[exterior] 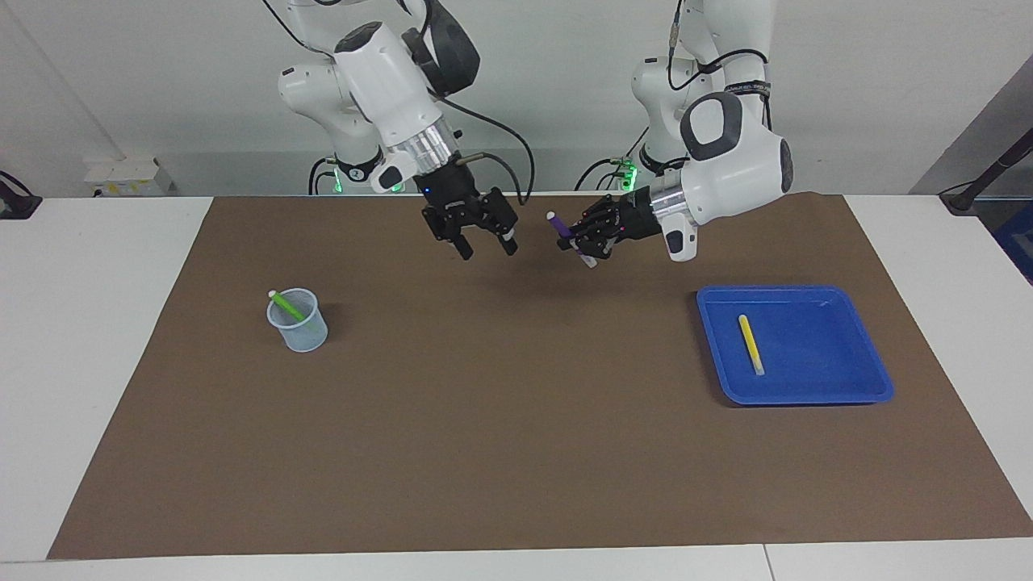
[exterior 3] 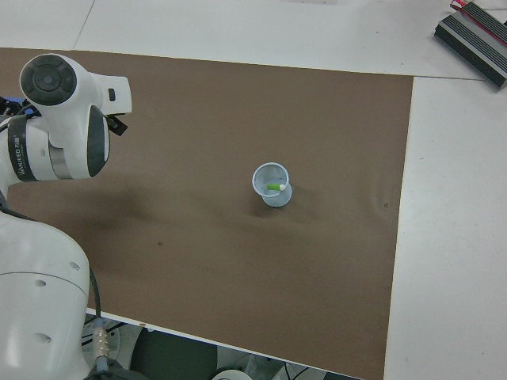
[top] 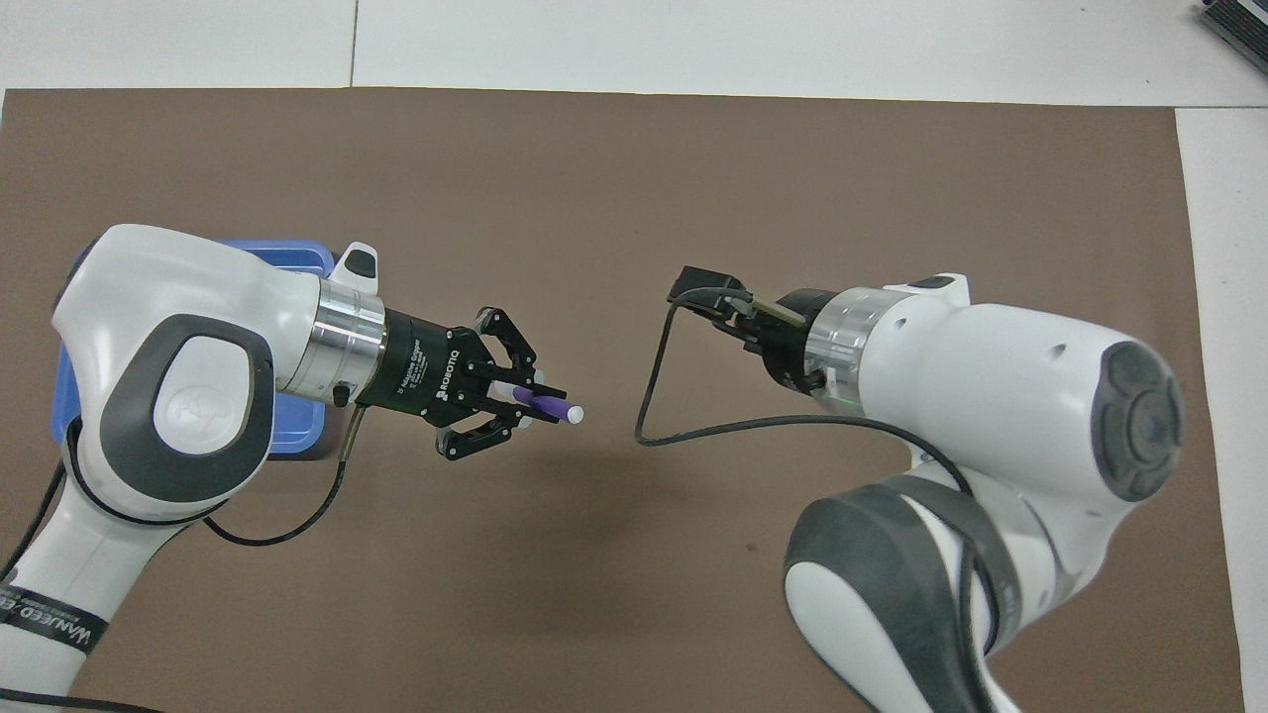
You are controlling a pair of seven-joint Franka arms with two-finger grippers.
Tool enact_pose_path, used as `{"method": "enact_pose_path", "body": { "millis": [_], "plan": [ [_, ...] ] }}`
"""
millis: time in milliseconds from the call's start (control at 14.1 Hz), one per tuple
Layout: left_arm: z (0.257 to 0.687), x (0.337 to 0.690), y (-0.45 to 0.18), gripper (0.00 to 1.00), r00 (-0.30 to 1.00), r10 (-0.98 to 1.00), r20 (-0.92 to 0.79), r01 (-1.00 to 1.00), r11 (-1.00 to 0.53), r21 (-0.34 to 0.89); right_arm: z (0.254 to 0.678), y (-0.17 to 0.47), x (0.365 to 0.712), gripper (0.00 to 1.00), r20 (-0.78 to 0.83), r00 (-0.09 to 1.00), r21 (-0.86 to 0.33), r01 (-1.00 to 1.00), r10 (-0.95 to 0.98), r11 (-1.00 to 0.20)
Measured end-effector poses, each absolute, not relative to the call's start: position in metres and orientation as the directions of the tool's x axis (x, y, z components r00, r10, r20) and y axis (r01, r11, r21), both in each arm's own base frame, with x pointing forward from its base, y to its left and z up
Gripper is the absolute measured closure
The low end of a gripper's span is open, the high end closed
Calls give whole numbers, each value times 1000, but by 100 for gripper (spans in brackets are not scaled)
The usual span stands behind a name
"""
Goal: Right arm passes pens to left for tray arrangement
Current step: 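Open the right gripper and pull it back from the purple pen, then lower the purple pen into the tray while the right gripper reaches the cup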
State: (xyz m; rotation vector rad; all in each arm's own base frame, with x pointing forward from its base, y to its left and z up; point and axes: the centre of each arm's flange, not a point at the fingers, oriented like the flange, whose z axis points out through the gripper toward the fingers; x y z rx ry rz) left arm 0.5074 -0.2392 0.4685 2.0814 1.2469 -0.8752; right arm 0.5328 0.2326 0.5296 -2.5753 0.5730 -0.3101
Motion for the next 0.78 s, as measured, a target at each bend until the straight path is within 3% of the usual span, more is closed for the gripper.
{"method": "enact_pose_path", "body": {
  "millis": [425,779],
  "plan": [
    [472,504,-211,81,734,383,-560,585,-776,236,506,98,555,0,161,979,-209,-91,-127,-974],
    [467,520,-153,81,914,178,-365,272,-935,226,488,12,548,0,110,978,-18,179,176,-984]
  ]
}}
